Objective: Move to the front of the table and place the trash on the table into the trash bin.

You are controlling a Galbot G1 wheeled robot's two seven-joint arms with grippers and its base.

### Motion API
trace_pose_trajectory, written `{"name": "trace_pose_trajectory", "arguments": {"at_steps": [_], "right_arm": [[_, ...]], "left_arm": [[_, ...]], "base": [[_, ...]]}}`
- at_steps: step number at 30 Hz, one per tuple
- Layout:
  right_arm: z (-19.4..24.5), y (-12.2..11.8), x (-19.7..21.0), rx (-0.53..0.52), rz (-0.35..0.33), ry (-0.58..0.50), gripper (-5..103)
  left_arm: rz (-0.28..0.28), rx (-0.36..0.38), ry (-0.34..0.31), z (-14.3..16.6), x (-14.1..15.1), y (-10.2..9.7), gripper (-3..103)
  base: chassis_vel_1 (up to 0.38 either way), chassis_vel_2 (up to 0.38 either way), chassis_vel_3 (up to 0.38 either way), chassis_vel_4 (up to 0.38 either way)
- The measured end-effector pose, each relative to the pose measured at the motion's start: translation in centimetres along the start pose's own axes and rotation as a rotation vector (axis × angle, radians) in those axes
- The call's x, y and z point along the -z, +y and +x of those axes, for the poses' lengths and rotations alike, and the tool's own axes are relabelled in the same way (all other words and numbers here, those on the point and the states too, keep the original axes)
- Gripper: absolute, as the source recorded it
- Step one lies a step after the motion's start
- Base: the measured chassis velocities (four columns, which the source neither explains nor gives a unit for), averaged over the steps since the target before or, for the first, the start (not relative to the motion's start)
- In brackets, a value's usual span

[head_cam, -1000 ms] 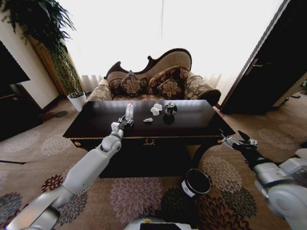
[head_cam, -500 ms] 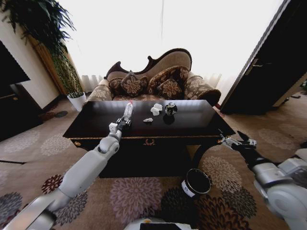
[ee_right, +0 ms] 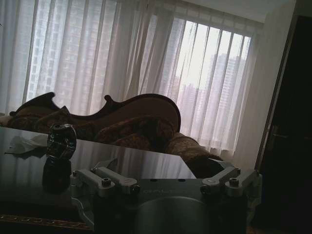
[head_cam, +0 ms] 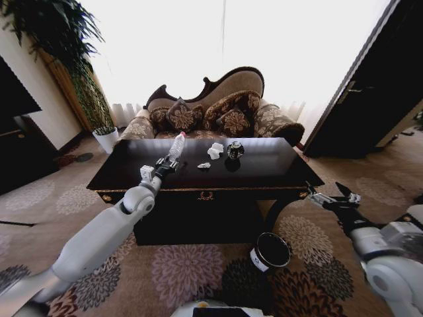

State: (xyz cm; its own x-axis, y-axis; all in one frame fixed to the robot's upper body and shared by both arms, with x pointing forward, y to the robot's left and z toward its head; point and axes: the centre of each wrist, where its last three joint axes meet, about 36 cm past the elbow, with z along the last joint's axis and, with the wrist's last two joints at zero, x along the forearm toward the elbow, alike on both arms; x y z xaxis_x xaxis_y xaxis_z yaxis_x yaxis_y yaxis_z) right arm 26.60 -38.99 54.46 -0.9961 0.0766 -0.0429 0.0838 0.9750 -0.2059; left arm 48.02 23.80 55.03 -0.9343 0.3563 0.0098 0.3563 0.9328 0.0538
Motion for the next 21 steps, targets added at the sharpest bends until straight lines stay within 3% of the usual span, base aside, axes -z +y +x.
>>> {"name": "trace_pose_trajectory", "arguments": {"at_steps": [9,11,12,14,16,17,18,21], "right_arm": [[0.3,0.4,-0.7,-0.022,0.264,-0.099,100],[0.4,0.9,-1.5,-0.003,0.433,-0.198,100],[0.4,0.9,-1.5,-0.003,0.433,-0.198,100],[0.5,0.9,-2.0,0.013,0.522,-0.246,100],[0.5,0.7,-2.6,0.036,0.656,-0.3,100],[0.5,0.6,-2.8,0.044,0.701,-0.315,100],[0.5,0.6,-2.8,0.044,0.701,-0.315,100],[-0.2,0.0,-3.2,0.074,0.863,-0.387,100]], "left_arm": [[0.068,-0.136,0.01,3.2,2.9,-2.3,39],[0.105,-0.185,0.018,3.3,3.2,-3.5,39],[0.105,-0.185,0.018,3.3,3.2,-3.5,39],[0.129,-0.215,0.027,3.4,3.3,-4.2,39],[0.157,-0.264,0.052,3.5,3.2,-5.4,39],[0.164,-0.281,0.06,3.5,3.1,-5.8,39],[0.164,-0.281,0.06,3.5,3.1,-5.8,39],[0.186,-0.352,0.083,3.2,2.6,-7.7,39]], "base": [[0.0,0.0,0.0,0.0],[0.0,0.0,0.0,0.0],[0.0,0.0,0.0,0.0],[0.0,0.0,0.0,0.0],[0.0,0.0,0.0,0.0],[0.0,0.0,0.0,0.0],[0.0,0.0,0.0,0.0],[0.0,0.0,0.0,0.0]]}}
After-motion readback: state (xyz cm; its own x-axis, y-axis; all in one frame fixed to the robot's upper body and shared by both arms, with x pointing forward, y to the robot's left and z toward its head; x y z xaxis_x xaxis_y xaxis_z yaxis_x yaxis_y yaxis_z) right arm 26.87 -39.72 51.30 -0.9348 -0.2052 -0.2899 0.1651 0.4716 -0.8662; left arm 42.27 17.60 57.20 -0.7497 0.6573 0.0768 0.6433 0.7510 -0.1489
